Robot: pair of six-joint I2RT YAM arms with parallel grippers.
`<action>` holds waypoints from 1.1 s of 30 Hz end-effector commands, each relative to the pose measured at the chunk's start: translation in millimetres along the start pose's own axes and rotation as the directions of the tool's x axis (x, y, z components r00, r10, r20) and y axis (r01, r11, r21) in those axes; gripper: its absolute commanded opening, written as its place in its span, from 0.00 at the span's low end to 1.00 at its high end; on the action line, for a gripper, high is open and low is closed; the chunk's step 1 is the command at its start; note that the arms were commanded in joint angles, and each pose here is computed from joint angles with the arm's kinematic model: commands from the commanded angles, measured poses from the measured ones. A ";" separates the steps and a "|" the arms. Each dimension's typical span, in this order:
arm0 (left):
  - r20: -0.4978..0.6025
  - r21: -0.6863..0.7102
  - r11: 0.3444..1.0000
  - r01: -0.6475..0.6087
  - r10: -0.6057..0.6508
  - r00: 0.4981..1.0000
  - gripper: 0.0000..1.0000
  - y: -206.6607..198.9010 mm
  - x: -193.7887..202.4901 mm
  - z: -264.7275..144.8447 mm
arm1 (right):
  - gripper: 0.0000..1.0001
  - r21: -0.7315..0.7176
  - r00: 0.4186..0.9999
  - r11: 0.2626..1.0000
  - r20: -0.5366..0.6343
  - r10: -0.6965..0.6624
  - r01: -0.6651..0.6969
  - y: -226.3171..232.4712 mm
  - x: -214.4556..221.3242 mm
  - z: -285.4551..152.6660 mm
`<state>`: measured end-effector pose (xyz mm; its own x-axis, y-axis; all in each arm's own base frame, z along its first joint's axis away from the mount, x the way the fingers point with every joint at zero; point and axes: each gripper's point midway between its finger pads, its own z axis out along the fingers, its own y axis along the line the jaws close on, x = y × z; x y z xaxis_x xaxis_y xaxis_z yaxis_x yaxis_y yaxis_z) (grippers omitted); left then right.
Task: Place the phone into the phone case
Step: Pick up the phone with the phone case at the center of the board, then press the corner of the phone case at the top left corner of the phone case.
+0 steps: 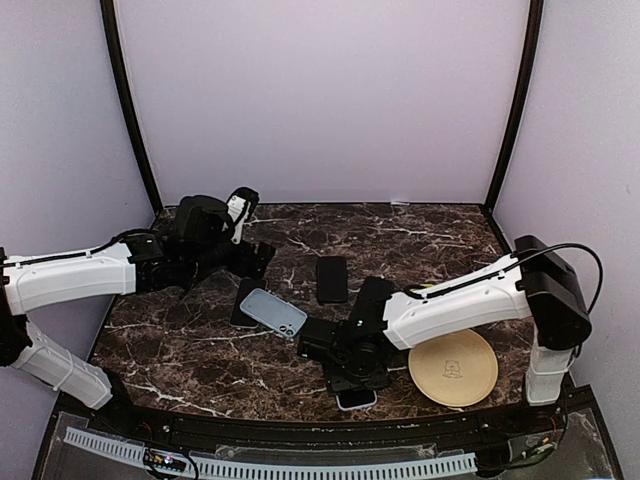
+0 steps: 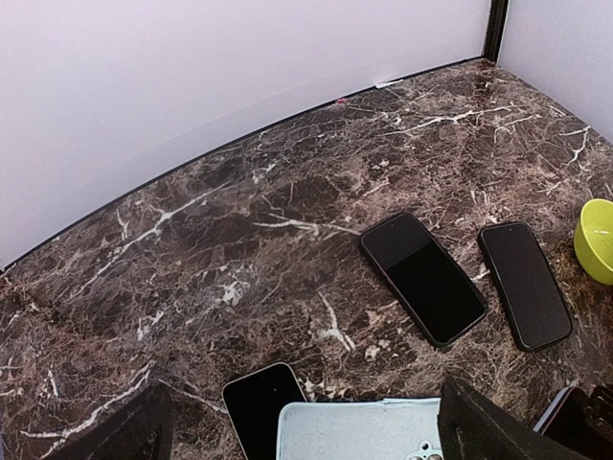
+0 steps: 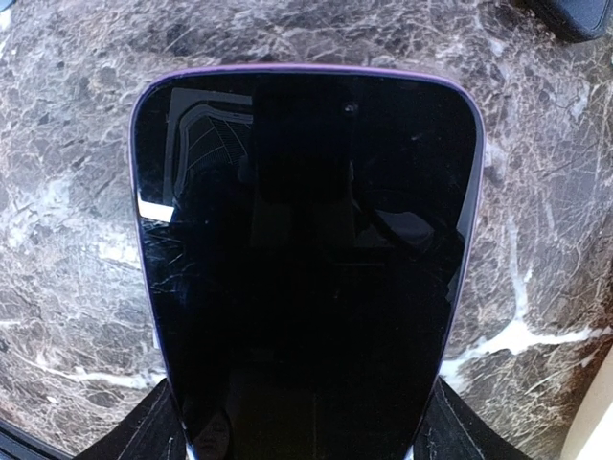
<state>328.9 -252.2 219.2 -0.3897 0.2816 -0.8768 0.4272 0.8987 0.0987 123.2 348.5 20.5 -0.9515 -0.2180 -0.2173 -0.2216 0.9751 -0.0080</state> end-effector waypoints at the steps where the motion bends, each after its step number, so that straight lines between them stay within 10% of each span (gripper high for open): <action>1: 0.027 0.006 1.000 -0.001 0.001 1.000 0.98 1.3 -5.3 -5.5 | 0.52 0.049 0.997 0.997 0.044 -0.056 0.054 -4.7 -4.0 -7.9; 11: 0.041 0.112 0.994 0.005 -0.009 0.999 0.96 -16.8 -7.2 -6.6 | 0.42 -0.038 0.932 0.998 0.360 -0.038 0.055 11.5 -66.0 -66.2; 20: 0.265 0.644 0.763 -0.057 -0.153 0.952 0.94 -91.7 -59.8 -92.8 | 0.41 -0.098 0.597 0.987 0.803 0.004 0.125 29.6 -154.4 -184.0; 25: 0.336 0.722 0.687 -0.081 -0.246 0.909 0.95 -94.6 -78.9 -129.8 | 0.40 -0.152 0.402 0.976 0.912 0.079 0.153 32.9 -176.1 -239.8; 33: 0.292 0.726 0.688 0.008 -0.318 0.902 0.74 -95.6 -106.7 -116.4 | 0.38 -0.164 0.301 0.954 0.950 0.085 0.250 43.6 -180.5 -276.0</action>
<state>226.3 -321.5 338.2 -0.2343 -0.0765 -0.9691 0.8888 0.3870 -0.2454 227.6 418.9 272.9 -0.2166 -0.0706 -0.9737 -0.4585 0.8879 0.0377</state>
